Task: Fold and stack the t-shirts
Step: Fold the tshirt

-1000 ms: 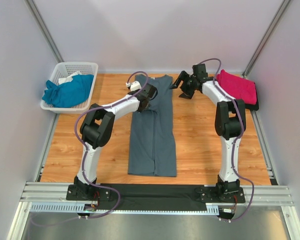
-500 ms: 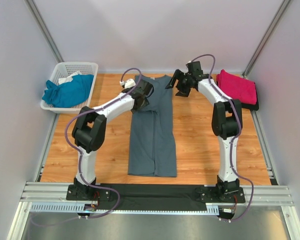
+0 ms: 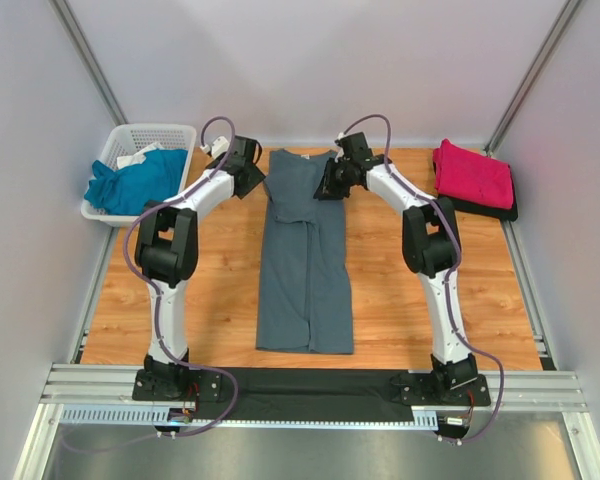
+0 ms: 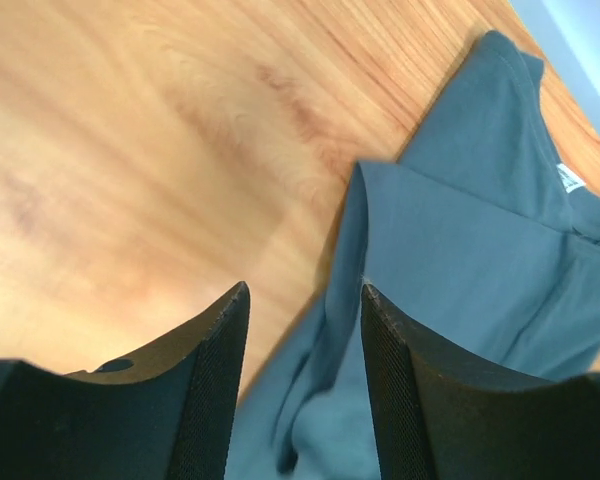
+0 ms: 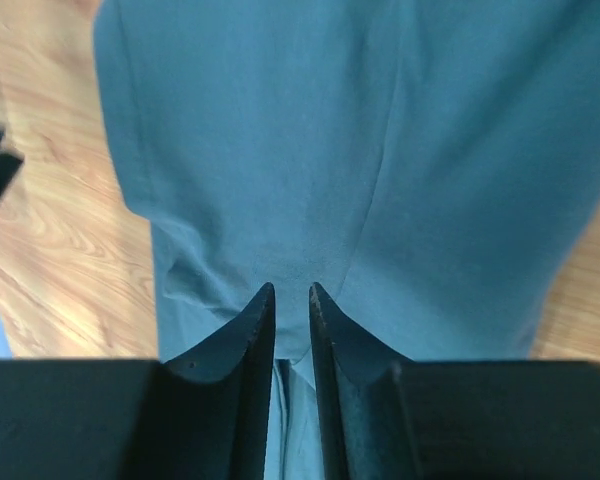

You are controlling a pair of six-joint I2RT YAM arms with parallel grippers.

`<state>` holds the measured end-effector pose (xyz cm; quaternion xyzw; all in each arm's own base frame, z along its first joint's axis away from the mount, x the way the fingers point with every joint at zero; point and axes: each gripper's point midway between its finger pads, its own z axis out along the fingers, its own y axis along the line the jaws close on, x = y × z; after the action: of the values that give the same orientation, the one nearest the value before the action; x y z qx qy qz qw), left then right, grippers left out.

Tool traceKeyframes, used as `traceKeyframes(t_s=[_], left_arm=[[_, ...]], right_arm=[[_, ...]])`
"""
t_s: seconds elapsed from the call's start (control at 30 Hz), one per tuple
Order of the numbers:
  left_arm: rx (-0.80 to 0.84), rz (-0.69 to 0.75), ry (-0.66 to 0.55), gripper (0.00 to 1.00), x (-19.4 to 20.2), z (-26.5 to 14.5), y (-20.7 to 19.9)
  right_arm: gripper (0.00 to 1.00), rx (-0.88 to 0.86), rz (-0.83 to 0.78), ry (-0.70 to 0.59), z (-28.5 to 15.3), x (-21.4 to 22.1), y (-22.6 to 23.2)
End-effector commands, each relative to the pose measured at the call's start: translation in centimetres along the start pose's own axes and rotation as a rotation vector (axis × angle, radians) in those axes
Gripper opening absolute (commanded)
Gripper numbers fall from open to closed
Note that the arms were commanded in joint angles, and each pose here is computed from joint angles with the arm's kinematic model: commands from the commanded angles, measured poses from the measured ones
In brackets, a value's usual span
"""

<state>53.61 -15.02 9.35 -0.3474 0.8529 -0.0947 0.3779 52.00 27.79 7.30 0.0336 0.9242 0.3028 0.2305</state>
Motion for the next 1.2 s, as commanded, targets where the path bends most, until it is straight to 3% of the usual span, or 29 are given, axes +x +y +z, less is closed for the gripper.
traceKeyframes(t_s=[0.0, 0.23, 0.67, 0.97, 1.07, 1.17], left_arm=[[0.135, 0.03, 0.015, 0.55, -0.6, 1.4, -3.4], [0.212, -0.008, 0.041, 0.54, -0.6, 4.7, -4.0], [0.309, -0.041, 0.045, 0.53, -0.8, 8.1, -4.8], [0.356, -0.037, 0.068, 0.34, -0.3, 8.9, -5.1], [0.361, -0.041, 0.087, 0.23, 0.2, 9.2, -5.1], [0.389, -0.04, 0.07, 0.04, -0.3, 8.4, -5.5]], right_arm=[[0.22, -0.039, -0.07, -0.007, 0.4, -0.1, 2.0], [0.22, -0.071, -0.179, 0.053, 2.1, 3.5, 5.0], [0.21, -0.035, -0.235, 0.112, 5.5, 6.8, 5.7], [0.19, -0.003, -0.261, 0.16, 5.8, 9.4, 4.9], [0.18, 0.007, -0.265, 0.159, 5.6, 9.5, 4.6], [0.18, 0.008, -0.265, 0.155, 5.7, 9.4, 4.6]])
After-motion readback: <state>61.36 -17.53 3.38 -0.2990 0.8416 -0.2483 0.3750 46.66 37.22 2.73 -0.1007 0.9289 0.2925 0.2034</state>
